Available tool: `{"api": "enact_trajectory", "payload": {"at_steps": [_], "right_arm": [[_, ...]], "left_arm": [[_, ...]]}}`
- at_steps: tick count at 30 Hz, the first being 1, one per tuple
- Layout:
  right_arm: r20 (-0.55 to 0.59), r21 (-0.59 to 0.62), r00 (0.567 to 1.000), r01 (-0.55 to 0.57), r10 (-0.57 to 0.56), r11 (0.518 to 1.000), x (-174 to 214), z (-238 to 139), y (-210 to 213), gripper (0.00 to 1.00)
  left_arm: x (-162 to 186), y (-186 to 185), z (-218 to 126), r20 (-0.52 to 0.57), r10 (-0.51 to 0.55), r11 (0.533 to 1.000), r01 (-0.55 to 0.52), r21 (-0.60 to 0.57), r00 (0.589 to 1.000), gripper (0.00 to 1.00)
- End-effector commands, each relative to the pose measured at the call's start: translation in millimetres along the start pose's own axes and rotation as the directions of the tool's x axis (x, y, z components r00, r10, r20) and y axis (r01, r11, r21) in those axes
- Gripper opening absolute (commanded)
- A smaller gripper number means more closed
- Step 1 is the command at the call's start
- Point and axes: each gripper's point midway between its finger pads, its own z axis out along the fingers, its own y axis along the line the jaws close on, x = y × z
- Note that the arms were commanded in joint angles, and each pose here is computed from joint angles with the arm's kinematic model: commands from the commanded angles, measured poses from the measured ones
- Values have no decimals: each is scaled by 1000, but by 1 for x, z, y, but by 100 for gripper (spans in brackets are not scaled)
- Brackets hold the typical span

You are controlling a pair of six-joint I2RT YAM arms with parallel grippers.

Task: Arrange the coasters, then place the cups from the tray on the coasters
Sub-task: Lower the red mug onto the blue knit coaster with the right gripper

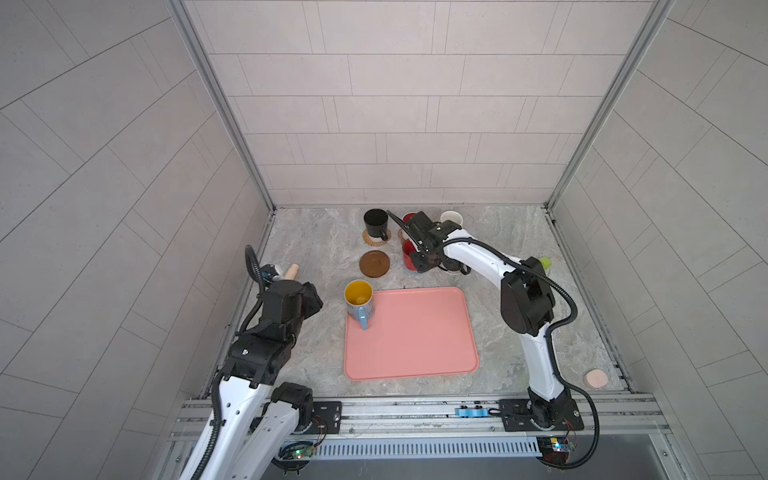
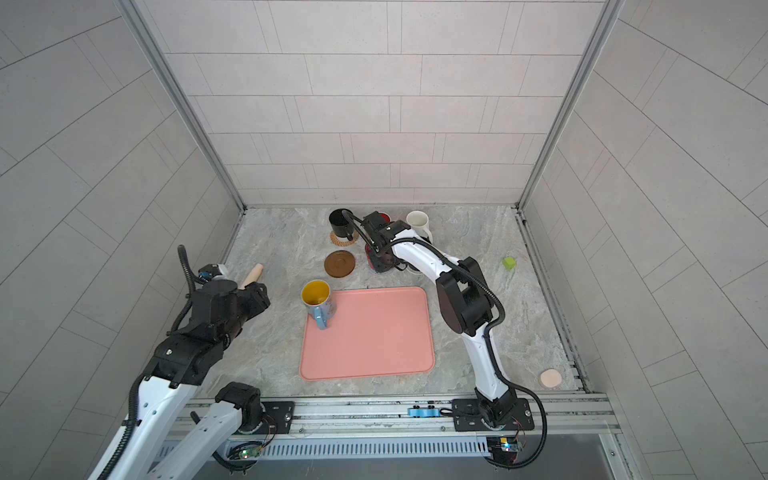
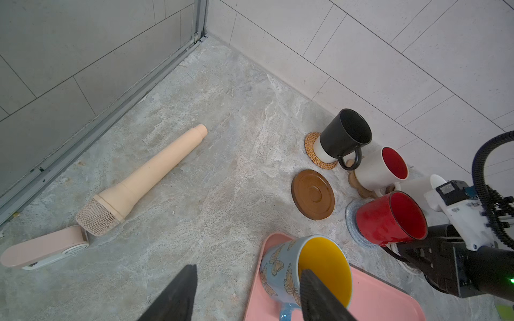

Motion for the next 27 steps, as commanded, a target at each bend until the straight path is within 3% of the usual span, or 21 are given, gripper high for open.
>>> {"api": "enact_trajectory", "payload": {"at_steps": [1, 27], "right_arm": [[72, 15, 997, -28, 27, 999, -22, -5, -5, 5], [32, 32, 999, -44, 43, 999, 1, 11, -10, 9]], "left_arm": [[-11, 1, -8, 35, -11, 1000, 11, -6, 999, 65], [-11, 1, -9, 35, -12, 1000, 12, -3, 999, 65]]}}
